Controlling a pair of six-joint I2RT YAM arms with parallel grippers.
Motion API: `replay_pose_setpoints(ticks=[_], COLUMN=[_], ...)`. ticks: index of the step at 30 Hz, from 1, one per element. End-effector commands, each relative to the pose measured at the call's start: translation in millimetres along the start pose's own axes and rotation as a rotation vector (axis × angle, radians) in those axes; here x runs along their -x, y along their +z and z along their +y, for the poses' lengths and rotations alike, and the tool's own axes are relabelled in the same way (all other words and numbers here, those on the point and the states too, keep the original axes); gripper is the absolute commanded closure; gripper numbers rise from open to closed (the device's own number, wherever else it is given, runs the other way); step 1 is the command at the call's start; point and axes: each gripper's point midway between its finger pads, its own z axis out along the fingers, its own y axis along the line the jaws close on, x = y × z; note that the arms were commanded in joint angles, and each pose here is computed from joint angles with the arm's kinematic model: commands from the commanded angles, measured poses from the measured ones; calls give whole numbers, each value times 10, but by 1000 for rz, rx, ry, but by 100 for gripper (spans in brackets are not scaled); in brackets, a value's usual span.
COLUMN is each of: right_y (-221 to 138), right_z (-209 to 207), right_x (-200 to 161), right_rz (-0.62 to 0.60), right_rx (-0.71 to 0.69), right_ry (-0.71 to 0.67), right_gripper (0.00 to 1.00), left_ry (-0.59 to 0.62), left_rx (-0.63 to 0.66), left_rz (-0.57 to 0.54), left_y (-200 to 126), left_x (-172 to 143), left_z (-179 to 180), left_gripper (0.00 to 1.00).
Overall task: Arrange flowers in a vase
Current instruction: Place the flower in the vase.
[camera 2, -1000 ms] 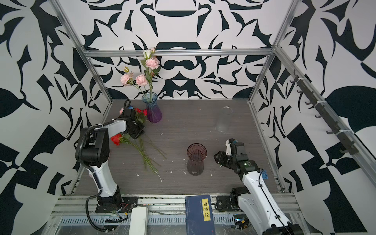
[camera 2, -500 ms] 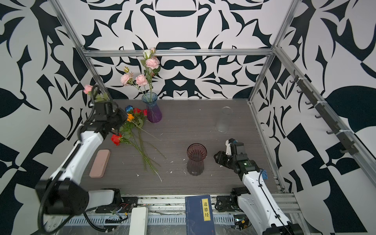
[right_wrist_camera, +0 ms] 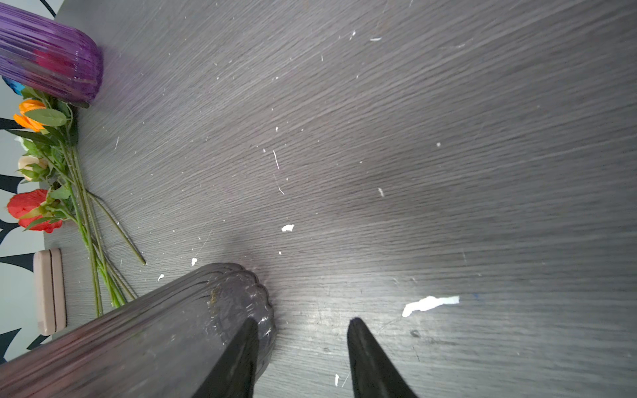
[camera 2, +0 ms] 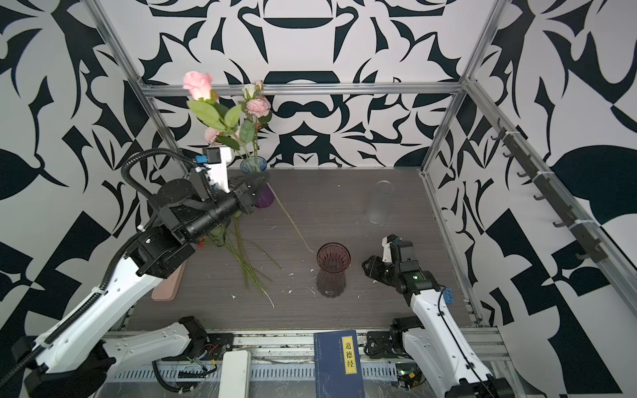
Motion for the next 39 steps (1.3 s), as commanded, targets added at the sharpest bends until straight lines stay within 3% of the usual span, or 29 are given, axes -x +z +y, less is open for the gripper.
replay_pose_setpoints(ticks=[1,5,15,18,21,24,26,33,39], right_y=[-20,-26,-30,-33,-39,-73,-153,-815,-1104], right_z=[33,37,52,58,64,72,152,761,1084], right_x=[60,54,47,48,45,45,75,371,345], right_rz=[-27,-28,-26,-27,-25,-28,-33,-101,-23], right_rx=[7,9,18,21,24,22,44,189,284], right_ry=[-20,-19,-21,-22,-22,-22,-17,-14,30], right_gripper=[54,54,54,54,54,54,54,54,57], left_ry=[148,154,298,322,318,323,324,286,257], left_rx=[-50,-96,-117,-112,-94,-113,-111,-52,158], left_rz=[-49,-16,84,150,188,211,210,207,187], left_y=[72,197,498,650,701,664,597,170,-318], left_x=[88,-100,-706,-1042,-1214,-1311,-1303,-1285,-1278], left_z=[-284,-462,-709,-701,-656,-665,-648,-408,134], left_gripper=[100,100,100,100,80,43,32,33,37])
